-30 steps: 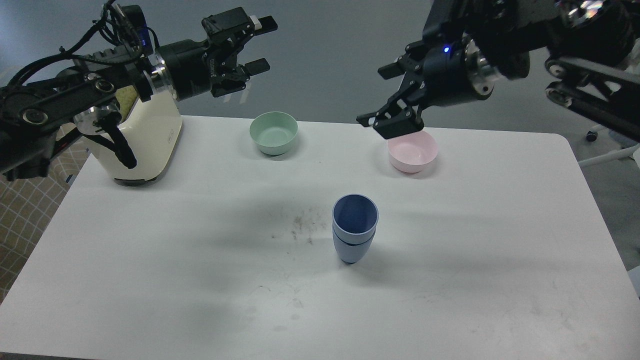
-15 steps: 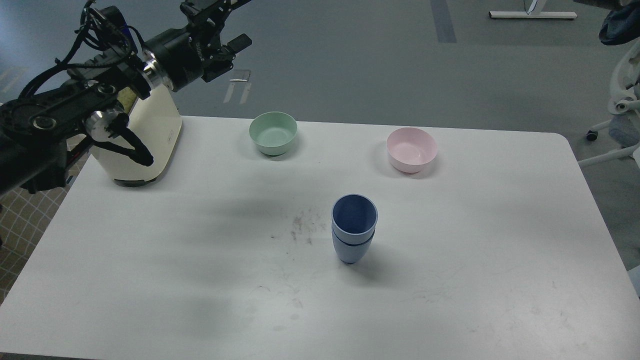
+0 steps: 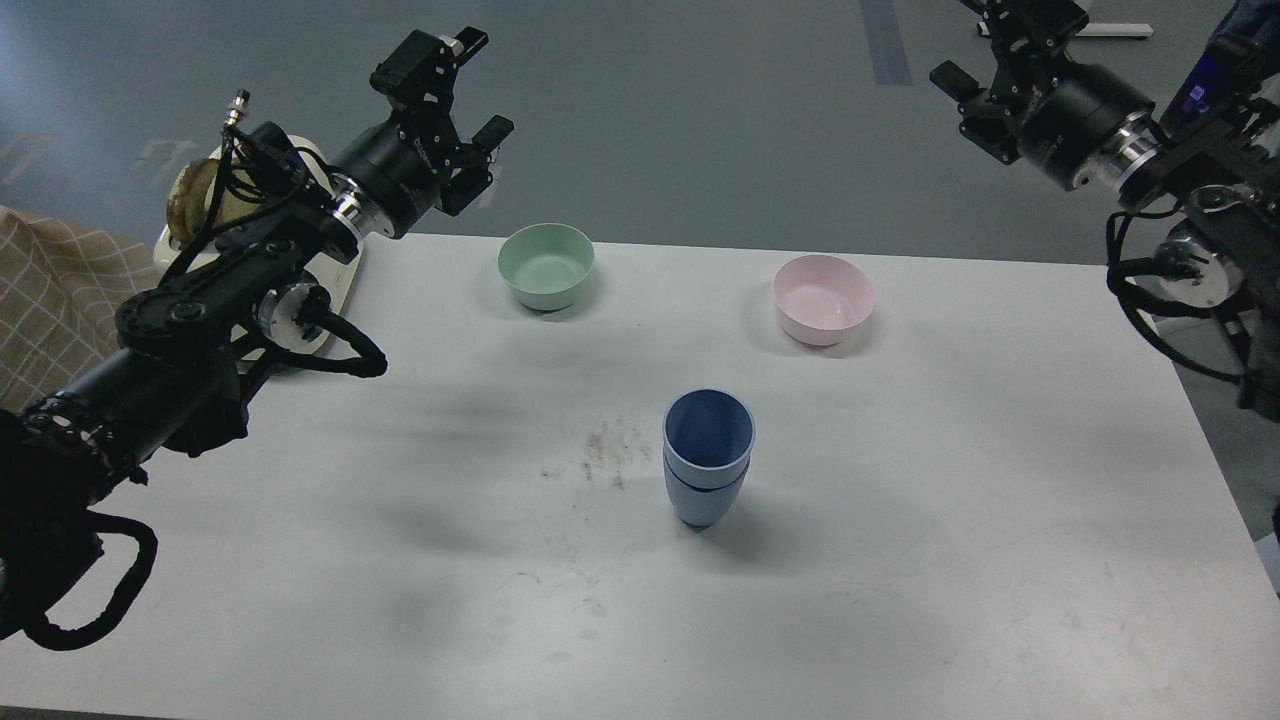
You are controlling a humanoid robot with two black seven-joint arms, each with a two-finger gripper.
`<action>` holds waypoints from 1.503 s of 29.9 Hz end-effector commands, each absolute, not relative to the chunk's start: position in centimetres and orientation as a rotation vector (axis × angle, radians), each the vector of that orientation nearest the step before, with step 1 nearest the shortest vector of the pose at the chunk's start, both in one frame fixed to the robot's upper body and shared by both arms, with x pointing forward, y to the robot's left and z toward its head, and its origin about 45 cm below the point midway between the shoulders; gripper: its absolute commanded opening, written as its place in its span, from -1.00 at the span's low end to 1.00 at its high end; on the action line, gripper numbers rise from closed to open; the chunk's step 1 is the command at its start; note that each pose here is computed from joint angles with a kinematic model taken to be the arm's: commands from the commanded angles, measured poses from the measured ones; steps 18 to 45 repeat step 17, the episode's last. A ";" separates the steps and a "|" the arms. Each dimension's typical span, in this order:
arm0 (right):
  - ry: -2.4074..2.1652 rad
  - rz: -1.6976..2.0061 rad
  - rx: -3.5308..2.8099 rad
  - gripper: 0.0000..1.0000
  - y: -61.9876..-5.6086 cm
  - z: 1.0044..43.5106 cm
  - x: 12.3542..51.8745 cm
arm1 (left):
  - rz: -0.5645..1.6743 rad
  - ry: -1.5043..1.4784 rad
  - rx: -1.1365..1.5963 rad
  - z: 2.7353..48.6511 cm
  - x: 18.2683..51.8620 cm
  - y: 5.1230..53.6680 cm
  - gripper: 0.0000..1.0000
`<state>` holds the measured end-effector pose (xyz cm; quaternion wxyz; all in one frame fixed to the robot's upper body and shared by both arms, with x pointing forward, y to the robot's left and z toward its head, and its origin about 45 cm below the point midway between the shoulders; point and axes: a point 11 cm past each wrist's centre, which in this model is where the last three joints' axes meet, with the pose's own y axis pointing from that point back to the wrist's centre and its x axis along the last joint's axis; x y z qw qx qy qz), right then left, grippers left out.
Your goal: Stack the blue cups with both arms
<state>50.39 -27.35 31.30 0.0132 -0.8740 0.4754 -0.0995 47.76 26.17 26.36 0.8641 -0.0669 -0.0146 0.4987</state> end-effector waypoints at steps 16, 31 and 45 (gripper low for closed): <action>1.376 0.198 -2.512 1.00 -21.6 24.3 48.2 | 1.067 0.157 -0.158 19.4 45.5 24.5 0.95; 1.380 0.204 -2.511 1.00 -21.6 24.1 48.1 | 1.071 0.155 -0.156 19.4 45.5 24.6 0.95; 1.380 0.204 -2.511 1.00 -21.6 24.1 48.1 | 1.071 0.155 -0.156 19.4 45.5 24.6 0.95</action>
